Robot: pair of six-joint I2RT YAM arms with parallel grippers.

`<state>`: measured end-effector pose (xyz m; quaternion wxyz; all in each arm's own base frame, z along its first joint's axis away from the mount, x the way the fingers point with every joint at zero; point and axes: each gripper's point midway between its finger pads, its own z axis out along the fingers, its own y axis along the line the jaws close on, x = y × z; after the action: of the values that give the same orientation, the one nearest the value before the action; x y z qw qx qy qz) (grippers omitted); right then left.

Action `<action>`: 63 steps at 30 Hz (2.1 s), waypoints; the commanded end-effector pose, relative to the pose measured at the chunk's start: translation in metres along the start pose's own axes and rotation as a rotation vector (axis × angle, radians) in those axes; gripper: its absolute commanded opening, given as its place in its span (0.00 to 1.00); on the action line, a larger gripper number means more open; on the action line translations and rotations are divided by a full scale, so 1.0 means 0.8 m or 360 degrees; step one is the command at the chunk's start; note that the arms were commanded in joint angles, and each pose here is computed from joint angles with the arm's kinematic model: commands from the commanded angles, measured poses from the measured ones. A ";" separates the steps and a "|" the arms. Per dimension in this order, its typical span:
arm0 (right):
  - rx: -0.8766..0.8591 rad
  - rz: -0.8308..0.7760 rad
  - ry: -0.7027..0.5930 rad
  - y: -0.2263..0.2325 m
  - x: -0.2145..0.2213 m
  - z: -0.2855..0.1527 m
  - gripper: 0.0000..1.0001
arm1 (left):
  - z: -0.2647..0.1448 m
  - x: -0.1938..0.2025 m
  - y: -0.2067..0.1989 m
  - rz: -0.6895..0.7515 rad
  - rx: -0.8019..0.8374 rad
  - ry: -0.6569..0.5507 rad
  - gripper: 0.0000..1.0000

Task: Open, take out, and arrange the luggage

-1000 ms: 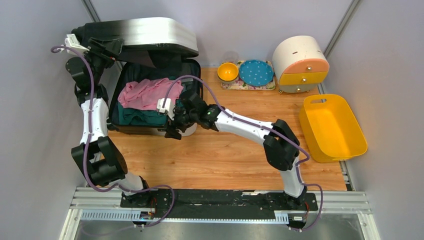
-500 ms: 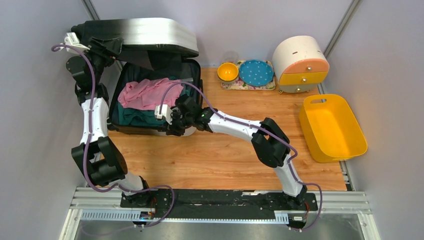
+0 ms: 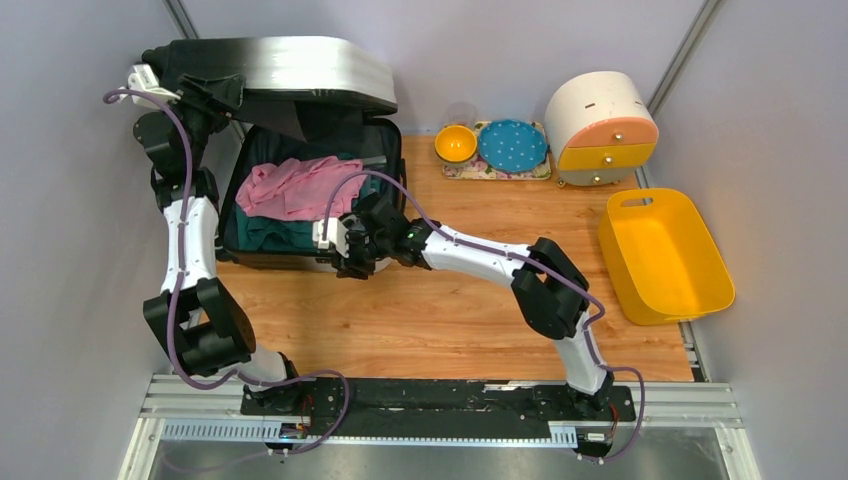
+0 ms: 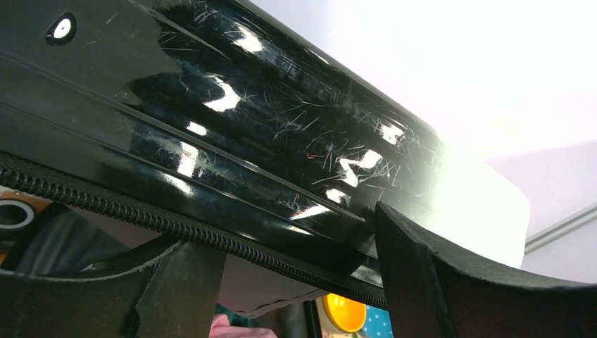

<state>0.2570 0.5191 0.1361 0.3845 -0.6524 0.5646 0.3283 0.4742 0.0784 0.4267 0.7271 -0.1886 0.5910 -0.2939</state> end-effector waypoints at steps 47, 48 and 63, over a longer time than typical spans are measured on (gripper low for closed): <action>-0.0465 -0.0444 0.0086 0.133 -0.004 0.001 0.16 | 0.034 -0.072 -0.018 0.0508 -0.0052 -0.0368 0.84; -0.0456 -0.0413 0.0043 0.128 -0.021 -0.002 0.21 | 0.040 -0.071 -0.017 0.0530 -0.0053 -0.0367 0.84; -0.0150 0.0166 -0.0184 0.062 -0.101 -0.087 0.64 | 0.102 -0.063 -0.007 0.0825 0.0061 -0.0267 0.90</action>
<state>0.1842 0.4935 0.1734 0.3460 -0.6932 0.5239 0.3540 0.5423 0.0877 0.4865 0.8172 -0.1071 0.5363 -0.1818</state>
